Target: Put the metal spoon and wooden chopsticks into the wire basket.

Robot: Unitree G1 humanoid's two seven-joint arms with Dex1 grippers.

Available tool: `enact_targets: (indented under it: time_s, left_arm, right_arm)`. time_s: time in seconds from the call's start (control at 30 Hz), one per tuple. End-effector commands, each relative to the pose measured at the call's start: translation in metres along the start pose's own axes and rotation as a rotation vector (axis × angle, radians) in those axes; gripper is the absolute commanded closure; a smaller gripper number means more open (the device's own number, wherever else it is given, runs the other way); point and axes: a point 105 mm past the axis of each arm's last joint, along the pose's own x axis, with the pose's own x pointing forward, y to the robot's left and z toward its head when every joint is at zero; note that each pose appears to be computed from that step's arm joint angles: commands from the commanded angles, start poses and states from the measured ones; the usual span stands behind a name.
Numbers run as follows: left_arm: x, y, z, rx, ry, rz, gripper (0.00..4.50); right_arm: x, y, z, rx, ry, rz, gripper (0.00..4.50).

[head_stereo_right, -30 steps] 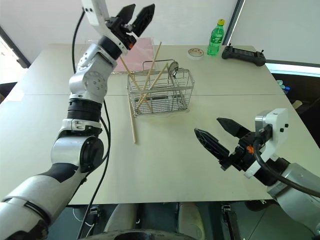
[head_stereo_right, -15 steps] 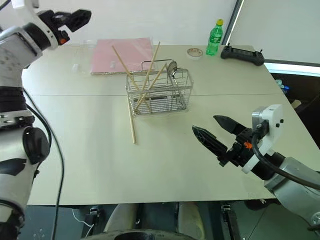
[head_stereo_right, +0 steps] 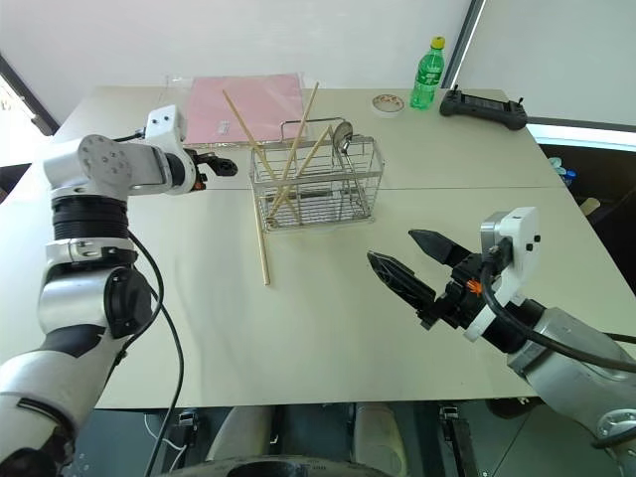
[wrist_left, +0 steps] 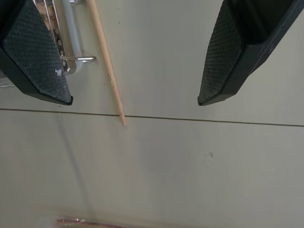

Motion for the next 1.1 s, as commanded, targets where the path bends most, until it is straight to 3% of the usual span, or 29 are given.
enact_targets:
  time_s: [0.03, 0.37, 1.0, 1.1]
  left_arm:
    - [0.001, -0.008, 0.013, 0.03, -0.034, 0.021, 0.05]
    - [0.028, -0.034, 0.007, 0.091, -0.019, -0.045, 0.05]
    - [0.066, -0.06, -0.039, 0.162, 0.034, -0.118, 0.05]
    - [0.066, -0.058, -0.037, 0.148, 0.027, -0.11, 0.81]
  right_arm:
    - [-0.001, 0.008, 0.004, -0.006, -0.039, 0.006, 0.0]
    - [-0.005, 0.013, 0.002, 0.01, -0.066, -0.033, 0.0]
    - [-0.014, 0.016, 0.006, 0.019, -0.119, -0.099, 0.0]
    - [-0.015, 0.015, 0.006, 0.017, -0.118, -0.105, 0.0]
